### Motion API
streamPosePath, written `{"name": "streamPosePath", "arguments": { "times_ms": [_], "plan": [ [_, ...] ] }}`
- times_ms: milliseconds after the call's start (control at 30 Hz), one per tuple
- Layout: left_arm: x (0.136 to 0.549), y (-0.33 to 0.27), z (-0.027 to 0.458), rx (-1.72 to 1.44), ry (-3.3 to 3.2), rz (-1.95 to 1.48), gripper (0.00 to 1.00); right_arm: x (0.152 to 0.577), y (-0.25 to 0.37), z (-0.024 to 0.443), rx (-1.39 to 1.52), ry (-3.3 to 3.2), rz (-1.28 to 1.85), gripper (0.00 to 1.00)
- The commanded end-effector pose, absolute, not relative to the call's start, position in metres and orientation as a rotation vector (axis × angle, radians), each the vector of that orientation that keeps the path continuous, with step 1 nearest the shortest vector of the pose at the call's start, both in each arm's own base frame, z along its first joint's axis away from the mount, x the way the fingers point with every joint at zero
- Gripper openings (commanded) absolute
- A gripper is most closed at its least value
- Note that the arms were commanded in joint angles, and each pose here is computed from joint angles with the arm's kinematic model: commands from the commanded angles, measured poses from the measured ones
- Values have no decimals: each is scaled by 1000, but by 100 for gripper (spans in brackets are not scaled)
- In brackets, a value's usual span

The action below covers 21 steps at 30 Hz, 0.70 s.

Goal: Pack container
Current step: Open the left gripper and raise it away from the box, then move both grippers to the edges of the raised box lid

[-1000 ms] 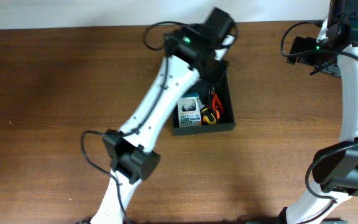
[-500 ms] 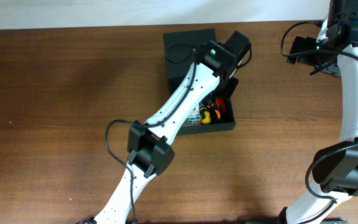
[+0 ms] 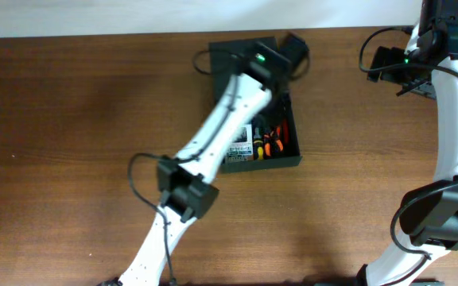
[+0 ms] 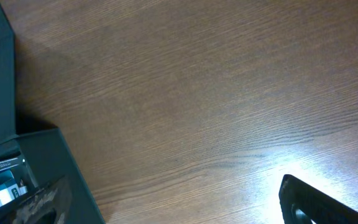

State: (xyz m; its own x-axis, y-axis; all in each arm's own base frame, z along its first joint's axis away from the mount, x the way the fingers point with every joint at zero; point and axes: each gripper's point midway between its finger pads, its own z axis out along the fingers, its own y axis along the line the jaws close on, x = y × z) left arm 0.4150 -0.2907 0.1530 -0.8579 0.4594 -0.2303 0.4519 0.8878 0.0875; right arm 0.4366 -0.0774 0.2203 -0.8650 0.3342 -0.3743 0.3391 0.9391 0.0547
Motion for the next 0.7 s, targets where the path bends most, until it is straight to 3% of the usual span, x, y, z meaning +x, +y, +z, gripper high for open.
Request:
{"name": "streamPosePath", "arguments": {
  "times_ms": [0,200,433,467,500,533,567,600,633,667],
  "plan": [
    [438,-231,241,455,2669,7,94,438,-74,221,490,2706,-7,99],
    [467,-153,256,212,2680,-20,99,441,-74,222,498,2691,1,99],
    [485,-115,216,167,2800,-411,99,476,-67,240,447,2544,105,99],
    [485,-113,209,179,2812,-485,92,481,-60,243,427,2527,156,99],
    [487,-112,198,193,2819,-617,75,490,-52,250,393,2486,228,99],
    [487,-113,195,214,2808,-700,68,494,-44,254,366,2469,288,83],
    [489,-112,190,235,2797,-775,60,497,-40,254,354,2463,323,42],
    [491,-111,186,251,2781,-838,50,500,-34,252,340,2461,361,24],
    [493,-109,181,252,2770,-882,38,503,-31,248,357,2464,380,14],
    [497,-107,175,245,2761,-925,20,505,-29,240,391,2476,395,6]
  ]
}}
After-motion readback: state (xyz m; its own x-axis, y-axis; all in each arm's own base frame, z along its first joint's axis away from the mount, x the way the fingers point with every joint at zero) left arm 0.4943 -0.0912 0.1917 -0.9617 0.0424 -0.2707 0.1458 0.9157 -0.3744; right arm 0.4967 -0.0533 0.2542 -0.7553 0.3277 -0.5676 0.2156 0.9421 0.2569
